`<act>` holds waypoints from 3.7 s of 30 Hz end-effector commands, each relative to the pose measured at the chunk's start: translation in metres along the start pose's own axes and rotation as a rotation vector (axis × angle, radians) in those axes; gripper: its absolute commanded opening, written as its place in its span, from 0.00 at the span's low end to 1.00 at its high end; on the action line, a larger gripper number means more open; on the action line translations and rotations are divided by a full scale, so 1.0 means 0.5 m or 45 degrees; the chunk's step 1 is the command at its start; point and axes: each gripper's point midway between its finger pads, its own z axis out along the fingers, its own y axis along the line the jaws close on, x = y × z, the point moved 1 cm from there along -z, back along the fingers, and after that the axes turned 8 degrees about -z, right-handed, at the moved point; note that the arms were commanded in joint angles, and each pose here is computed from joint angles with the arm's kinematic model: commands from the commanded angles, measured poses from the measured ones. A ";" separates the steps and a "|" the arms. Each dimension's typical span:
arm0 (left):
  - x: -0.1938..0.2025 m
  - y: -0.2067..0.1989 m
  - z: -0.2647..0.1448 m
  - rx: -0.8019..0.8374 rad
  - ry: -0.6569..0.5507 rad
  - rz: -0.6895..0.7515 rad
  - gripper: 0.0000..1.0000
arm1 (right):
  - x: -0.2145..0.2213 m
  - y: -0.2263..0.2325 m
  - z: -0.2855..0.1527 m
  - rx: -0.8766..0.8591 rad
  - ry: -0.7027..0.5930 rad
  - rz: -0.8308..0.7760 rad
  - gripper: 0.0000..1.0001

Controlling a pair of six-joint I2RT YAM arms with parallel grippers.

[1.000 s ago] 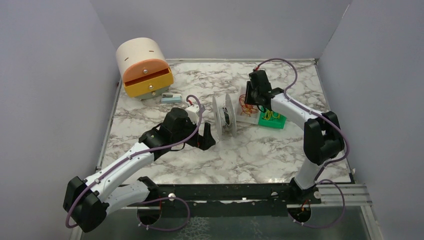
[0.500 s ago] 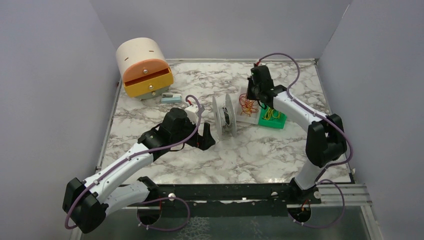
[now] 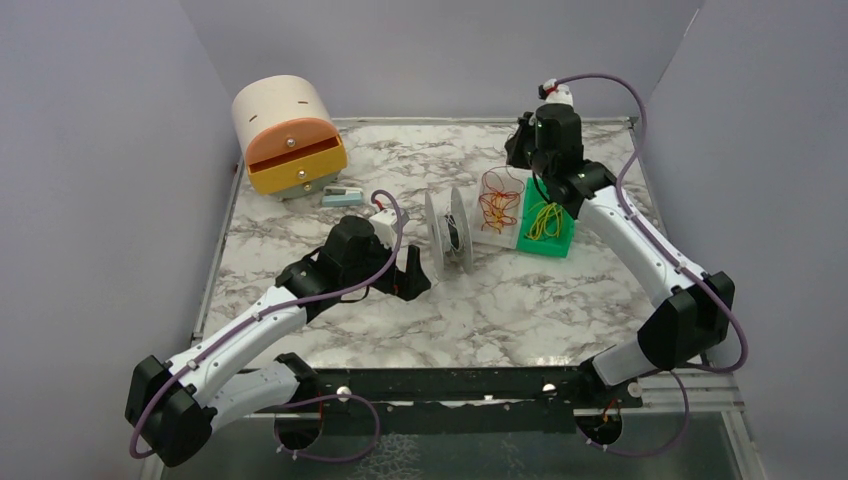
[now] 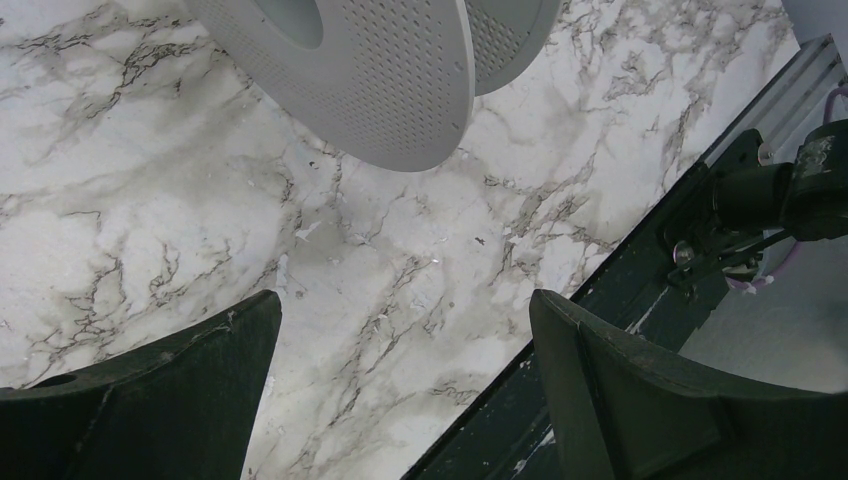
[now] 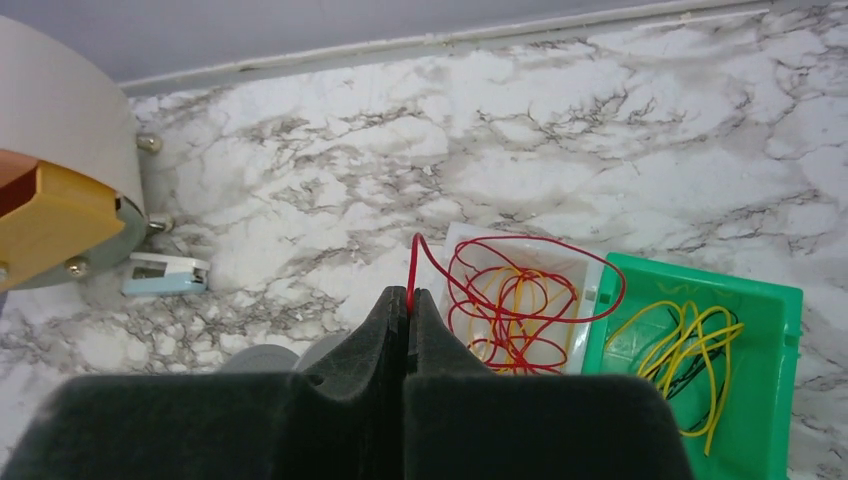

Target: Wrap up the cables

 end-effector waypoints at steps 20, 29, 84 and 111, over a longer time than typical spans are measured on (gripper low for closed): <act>-0.015 -0.011 -0.024 0.019 -0.075 0.019 0.97 | -0.413 0.026 -0.320 -0.195 -0.677 0.182 0.01; -0.020 -0.014 -0.028 0.022 -0.089 0.018 0.97 | -0.524 0.016 -0.495 -0.287 -0.947 0.278 0.01; -0.093 -0.313 -0.203 1.017 -0.183 0.174 0.99 | -0.026 0.170 -0.912 -1.771 -1.334 -1.132 0.01; -0.062 -0.361 -0.147 1.125 -0.020 0.105 0.79 | -0.017 0.192 -0.881 -2.088 -1.177 -1.191 0.01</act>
